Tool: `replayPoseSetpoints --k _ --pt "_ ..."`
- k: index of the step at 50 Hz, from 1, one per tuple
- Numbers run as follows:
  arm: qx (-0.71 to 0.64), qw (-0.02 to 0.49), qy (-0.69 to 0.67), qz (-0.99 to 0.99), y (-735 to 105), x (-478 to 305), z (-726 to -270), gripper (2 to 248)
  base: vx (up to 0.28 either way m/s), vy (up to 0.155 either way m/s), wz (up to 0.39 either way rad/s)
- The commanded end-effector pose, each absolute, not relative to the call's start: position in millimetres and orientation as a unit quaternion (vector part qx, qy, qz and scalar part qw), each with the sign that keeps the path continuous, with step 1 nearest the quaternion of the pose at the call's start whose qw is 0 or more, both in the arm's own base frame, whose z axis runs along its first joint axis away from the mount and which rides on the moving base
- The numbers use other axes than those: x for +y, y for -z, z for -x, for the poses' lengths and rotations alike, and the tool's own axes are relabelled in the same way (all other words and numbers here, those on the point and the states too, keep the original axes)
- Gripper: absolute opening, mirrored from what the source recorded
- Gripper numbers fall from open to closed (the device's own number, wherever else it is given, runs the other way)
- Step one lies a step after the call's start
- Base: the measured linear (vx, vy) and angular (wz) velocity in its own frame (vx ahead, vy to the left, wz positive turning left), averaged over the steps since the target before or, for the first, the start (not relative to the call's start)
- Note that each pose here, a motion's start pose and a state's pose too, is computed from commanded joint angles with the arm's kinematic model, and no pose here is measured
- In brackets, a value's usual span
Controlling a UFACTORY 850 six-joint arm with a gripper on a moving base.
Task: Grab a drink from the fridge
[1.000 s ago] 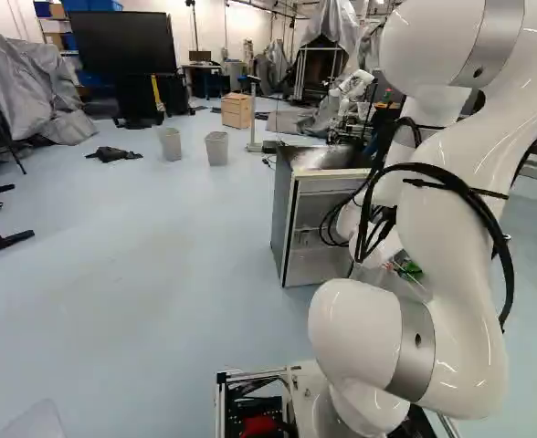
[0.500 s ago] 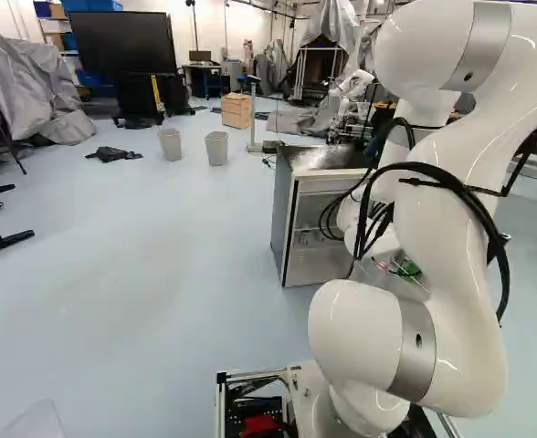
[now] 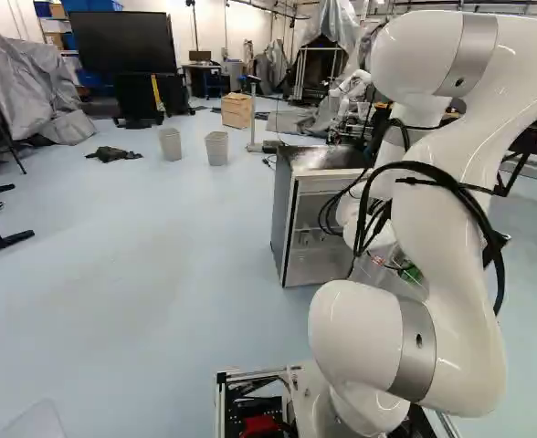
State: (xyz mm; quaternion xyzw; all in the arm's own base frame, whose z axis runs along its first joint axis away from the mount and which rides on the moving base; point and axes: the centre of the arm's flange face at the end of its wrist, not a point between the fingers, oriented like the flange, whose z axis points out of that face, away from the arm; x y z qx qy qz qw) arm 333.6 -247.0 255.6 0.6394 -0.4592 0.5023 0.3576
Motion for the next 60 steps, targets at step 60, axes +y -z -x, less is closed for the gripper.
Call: replayPoseSetpoints --k 60 --pt "-0.489 0.341 -0.481 -0.643 -240.0 -303.4 -351.1 247 0.000 0.000 0.000"
